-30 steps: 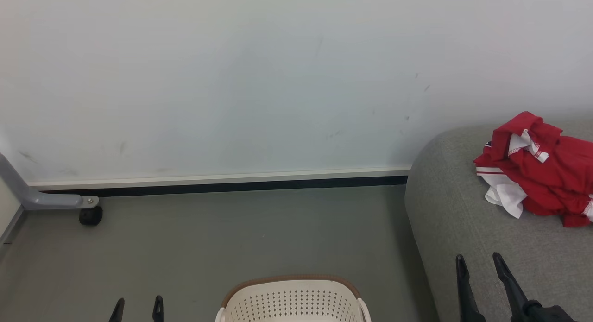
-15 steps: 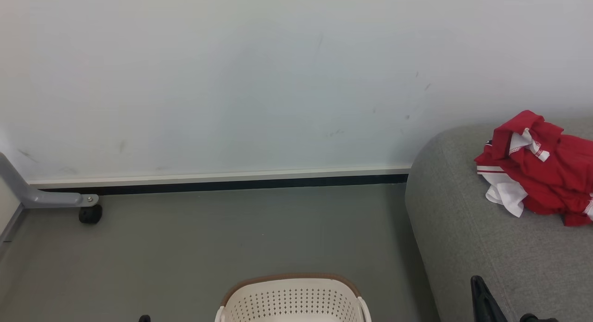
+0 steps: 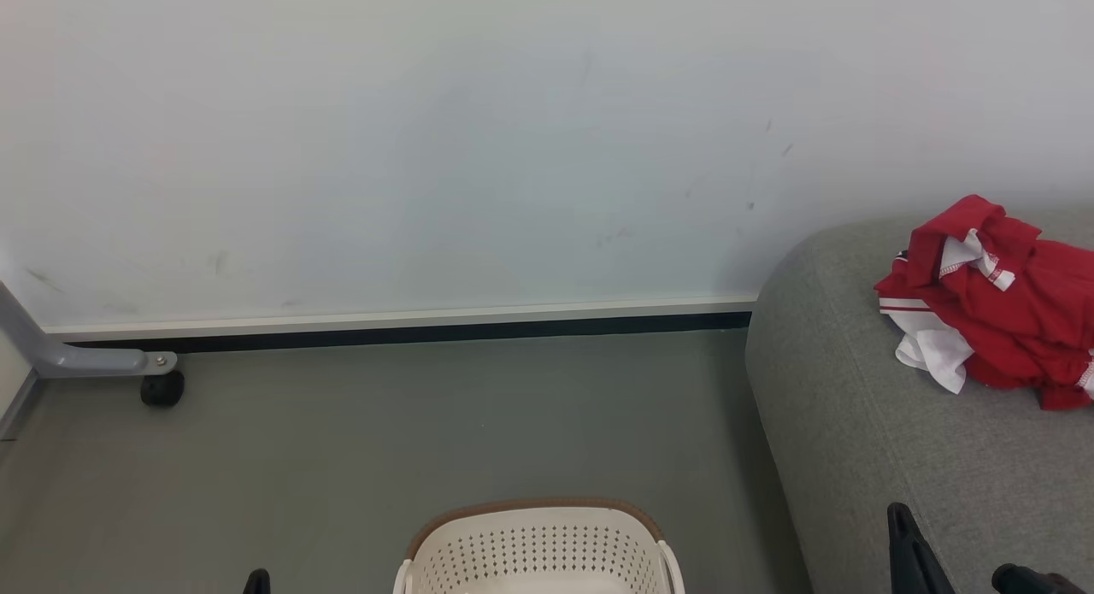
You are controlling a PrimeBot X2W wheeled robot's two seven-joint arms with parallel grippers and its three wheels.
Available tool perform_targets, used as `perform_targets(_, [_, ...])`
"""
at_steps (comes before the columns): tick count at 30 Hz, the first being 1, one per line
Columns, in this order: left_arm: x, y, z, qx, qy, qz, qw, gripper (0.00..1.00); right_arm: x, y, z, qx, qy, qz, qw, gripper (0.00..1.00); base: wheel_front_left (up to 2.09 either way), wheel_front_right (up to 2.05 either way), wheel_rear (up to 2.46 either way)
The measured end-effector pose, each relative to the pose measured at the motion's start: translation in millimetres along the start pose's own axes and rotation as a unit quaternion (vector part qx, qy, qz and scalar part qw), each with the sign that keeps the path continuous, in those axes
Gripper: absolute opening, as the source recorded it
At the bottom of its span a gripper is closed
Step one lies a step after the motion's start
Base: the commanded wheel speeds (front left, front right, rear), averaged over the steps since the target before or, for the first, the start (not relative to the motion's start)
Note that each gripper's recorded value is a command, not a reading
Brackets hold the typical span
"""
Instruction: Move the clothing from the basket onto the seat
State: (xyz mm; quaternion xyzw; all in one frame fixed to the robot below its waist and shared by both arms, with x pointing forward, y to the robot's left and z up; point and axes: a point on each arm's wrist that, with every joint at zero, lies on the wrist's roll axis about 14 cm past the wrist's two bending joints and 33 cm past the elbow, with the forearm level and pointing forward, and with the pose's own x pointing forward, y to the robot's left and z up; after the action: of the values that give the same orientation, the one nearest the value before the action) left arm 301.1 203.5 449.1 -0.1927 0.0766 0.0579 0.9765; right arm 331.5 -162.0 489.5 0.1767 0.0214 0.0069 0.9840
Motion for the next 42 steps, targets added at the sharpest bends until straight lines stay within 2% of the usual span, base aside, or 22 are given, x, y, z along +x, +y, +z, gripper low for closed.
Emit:
perform_targets(12, [9,0,-1,-0.08,0.014,0.007,0.997,0.0,6,-12,-5,0.078,0.02,-0.021,0.997,0.0,0.0,0.0,0.0])
perform_targets(26, [20,-2,0,-0.163,0.027,0.007,0.986,0.0,14,-19,-5,0.165,0.03,-0.035,0.985,0.0,0.0,0.0,0.0])
perform_targets(42, [32,-7,3,-0.264,0.035,0.002,0.964,0.0,22,-28,-7,0.271,0.038,-0.047,0.961,0.0,0.0,0.0,0.0])
